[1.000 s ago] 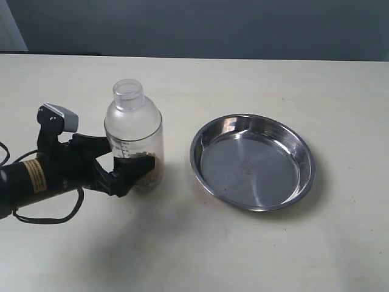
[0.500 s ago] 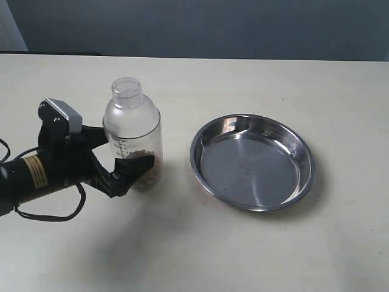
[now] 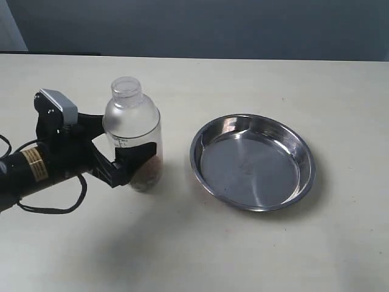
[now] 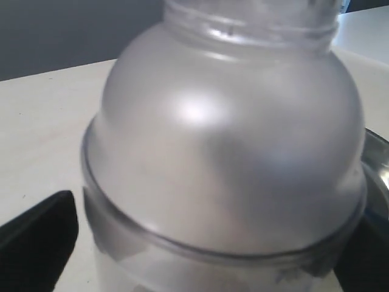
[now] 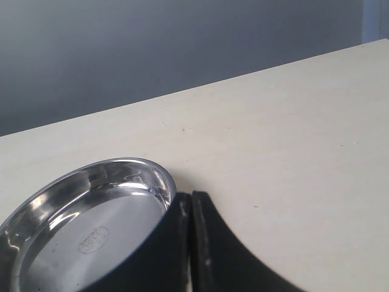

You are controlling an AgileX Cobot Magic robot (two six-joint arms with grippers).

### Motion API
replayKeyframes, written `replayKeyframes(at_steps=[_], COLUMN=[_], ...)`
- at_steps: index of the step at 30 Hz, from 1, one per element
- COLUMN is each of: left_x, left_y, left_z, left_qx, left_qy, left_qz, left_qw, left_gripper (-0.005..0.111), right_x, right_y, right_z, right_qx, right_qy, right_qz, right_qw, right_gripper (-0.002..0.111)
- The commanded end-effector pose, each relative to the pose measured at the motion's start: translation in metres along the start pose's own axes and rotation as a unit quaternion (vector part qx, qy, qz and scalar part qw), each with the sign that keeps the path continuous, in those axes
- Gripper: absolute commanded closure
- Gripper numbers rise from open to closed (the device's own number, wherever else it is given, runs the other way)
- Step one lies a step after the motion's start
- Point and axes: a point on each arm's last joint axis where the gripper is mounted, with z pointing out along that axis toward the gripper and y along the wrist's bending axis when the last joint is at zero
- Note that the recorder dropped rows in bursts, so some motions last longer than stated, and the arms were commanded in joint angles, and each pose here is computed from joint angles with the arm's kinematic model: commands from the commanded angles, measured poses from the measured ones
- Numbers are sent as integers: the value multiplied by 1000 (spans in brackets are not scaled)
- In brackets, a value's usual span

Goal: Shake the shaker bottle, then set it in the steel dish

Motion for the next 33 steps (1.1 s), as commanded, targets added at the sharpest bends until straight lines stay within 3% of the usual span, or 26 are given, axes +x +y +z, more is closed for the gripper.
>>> replayKeyframes(at_steps=[1, 11, 19, 33], left_x=[-1, 19, 29, 26], left_y=[4, 10, 15, 20], left_z=[4, 11, 22, 30], left_qx=[-10, -9, 4, 12], left_qy=[13, 44, 30, 23], left_qz=[6, -13, -17, -5], left_qw=[1000, 999, 999, 1000], left_gripper=[4, 4, 4, 6], right_x=[-1, -1, -1, -1], right_y=[0, 0, 0, 0], right_z=[0, 0, 0, 0], right_qx=[-1, -1, -1, -1], right_qy=[-6, -6, -6, -6], right_qz=[-5, -5, -5, -5], right_qw=[1000, 1000, 1000, 1000], right_gripper=[109, 109, 109, 109])
